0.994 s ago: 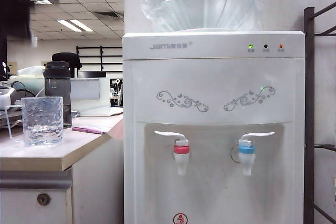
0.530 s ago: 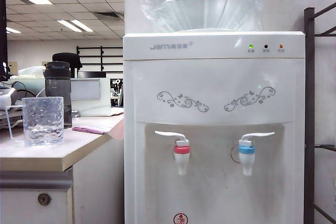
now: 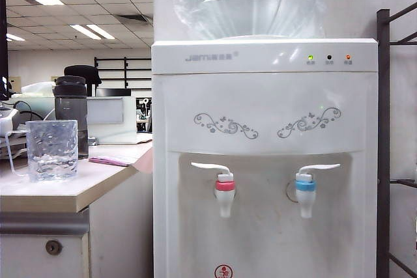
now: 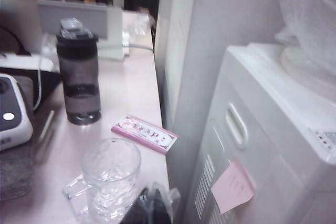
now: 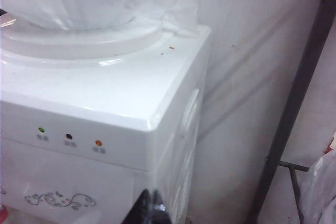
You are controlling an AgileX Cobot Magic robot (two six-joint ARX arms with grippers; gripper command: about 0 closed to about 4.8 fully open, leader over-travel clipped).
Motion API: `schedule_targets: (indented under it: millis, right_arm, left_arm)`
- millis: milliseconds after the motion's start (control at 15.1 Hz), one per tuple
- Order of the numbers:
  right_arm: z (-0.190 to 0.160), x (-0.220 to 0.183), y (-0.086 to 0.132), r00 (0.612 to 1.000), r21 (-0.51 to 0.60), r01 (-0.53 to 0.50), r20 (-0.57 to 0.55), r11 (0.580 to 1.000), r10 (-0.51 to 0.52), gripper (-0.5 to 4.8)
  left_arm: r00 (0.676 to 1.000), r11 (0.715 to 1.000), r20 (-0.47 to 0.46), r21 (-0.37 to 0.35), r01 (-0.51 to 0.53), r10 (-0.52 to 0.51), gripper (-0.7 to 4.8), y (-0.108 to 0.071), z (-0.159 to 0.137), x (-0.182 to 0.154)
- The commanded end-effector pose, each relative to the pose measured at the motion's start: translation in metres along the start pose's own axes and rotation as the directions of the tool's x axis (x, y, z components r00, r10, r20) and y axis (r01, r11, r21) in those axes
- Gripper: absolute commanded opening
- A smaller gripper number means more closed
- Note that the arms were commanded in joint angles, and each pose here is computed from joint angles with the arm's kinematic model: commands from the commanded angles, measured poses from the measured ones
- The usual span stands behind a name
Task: Pick up the plastic mug from the left desk, go to the cold water outlet of the water dispenser, press the vertical switch to get some water, then put the mug back on the desk.
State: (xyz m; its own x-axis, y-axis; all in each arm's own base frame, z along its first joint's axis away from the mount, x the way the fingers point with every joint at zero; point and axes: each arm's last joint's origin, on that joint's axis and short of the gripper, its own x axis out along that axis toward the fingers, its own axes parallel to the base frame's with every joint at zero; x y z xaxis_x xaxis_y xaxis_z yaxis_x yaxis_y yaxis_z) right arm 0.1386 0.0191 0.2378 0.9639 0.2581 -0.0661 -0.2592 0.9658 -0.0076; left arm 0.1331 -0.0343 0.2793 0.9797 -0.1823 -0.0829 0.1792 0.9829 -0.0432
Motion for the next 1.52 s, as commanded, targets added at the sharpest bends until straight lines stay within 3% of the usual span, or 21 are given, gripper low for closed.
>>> schedule_targets:
  millis: [66,265,530,663,1061,1193,1392,1525]
  right_arm:
    - [0.003,0.000,0.000,1.000,0.000,-0.001,0.019,1.000,0.001,-0.01]
    - [0.003,0.000,0.000,1.000,0.000,0.000,0.019,1.000,0.000,-0.01]
    - [0.002,0.000,0.000,1.000,0.003,0.001,0.005,1.000,-0.001,-0.01]
    - [0.001,0.000,0.000,1.000,0.004,0.000,-0.003,1.000,0.000,-0.01]
    - [0.001,-0.005,0.000,1.000,0.000,0.013,0.022,1.000,-0.013,-0.01]
    - [-0.008,-0.011,-0.003,0.995,-0.004,0.071,0.072,0.997,-0.071,-0.01]
    - [-0.051,-0.030,-0.004,0.967,0.028,0.217,0.132,0.976,-0.219,-0.01]
    - [-0.069,-0.037,-0.004,0.957,0.037,0.267,0.112,0.963,-0.269,-0.01]
  left_arm:
    - [0.990,0.991,0.040,-0.002,-0.133,0.133,-0.05,0.021,-0.091,-0.018]
    - [0.977,0.983,0.108,-0.012,-0.184,0.184,-0.05,0.031,-0.113,-0.031]
    - [0.968,0.971,0.066,-0.008,-0.241,0.241,-0.05,0.037,-0.118,-0.033]
    - [0.979,0.979,0.065,0.057,-0.196,0.193,-0.05,0.031,-0.118,-0.031]
    - [0.981,0.981,0.067,0.054,-0.188,0.184,-0.05,0.030,-0.118,-0.031]
    - [0.981,0.981,0.066,0.054,-0.188,0.184,-0.05,0.030,-0.118,-0.031]
    - [0.981,0.981,0.067,0.054,-0.188,0.184,-0.05,0.030,-0.118,-0.031]
    - [0.981,0.981,0.067,0.054,-0.188,0.184,-0.05,0.030,-0.118,-0.031]
